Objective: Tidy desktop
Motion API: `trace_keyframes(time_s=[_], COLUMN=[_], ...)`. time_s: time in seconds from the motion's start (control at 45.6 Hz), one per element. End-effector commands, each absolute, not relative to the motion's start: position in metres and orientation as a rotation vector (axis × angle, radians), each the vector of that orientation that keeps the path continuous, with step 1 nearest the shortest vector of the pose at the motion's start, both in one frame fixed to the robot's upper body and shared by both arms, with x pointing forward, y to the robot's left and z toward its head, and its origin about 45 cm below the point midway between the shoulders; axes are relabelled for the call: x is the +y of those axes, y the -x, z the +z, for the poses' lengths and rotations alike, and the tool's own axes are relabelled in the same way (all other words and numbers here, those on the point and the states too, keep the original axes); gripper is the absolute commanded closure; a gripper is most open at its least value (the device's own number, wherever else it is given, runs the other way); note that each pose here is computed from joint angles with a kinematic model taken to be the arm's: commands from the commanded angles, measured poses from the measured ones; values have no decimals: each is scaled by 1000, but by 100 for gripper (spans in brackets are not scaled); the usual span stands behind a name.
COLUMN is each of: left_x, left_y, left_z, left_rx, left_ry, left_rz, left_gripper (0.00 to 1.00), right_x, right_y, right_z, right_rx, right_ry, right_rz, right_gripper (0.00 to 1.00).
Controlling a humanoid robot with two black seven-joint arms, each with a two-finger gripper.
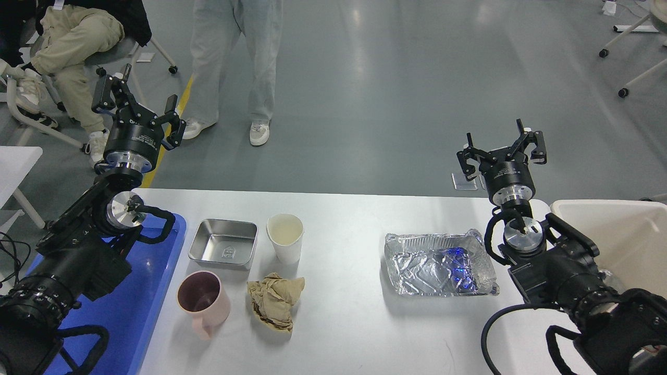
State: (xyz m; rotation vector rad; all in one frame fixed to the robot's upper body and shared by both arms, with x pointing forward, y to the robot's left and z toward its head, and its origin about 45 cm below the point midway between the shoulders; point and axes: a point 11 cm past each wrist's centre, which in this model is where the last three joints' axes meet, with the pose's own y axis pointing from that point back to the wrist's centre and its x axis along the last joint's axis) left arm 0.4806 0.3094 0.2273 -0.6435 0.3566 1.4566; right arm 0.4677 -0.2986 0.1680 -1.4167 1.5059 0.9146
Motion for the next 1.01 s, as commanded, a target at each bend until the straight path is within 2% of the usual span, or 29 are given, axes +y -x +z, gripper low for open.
trace_keyframes(time_s=[0.0, 0.176, 0.373, 0.483, 0.79, 0.988], left_x=[313, 304, 317, 321, 323, 341], left_y=[-476, -475, -469, -466, -445, -410], left_z=[223, 247, 274, 270, 297, 301], left_rx=[346, 306, 222, 168, -28, -127], left_ry=[669, 717, 691, 538, 152, -132], left_rz=[1473, 1366, 1305, 1308, 1188, 1091], left_gripper=[3, 3, 3, 3, 4, 4], right_x=[-298, -295, -296, -297, -308, -310], right_y=[-467, -468, -468, -468, -467, -466], right_z=[167, 167, 171, 171, 173, 172], right_rx=[1509, 1502, 1491, 1490, 1499, 1503], right_ry=[1422, 1424, 1428, 1430, 1432, 1438], right_rz=[915, 920, 912, 910, 890, 890], right_gripper=[0, 0, 0, 0, 0, 0])
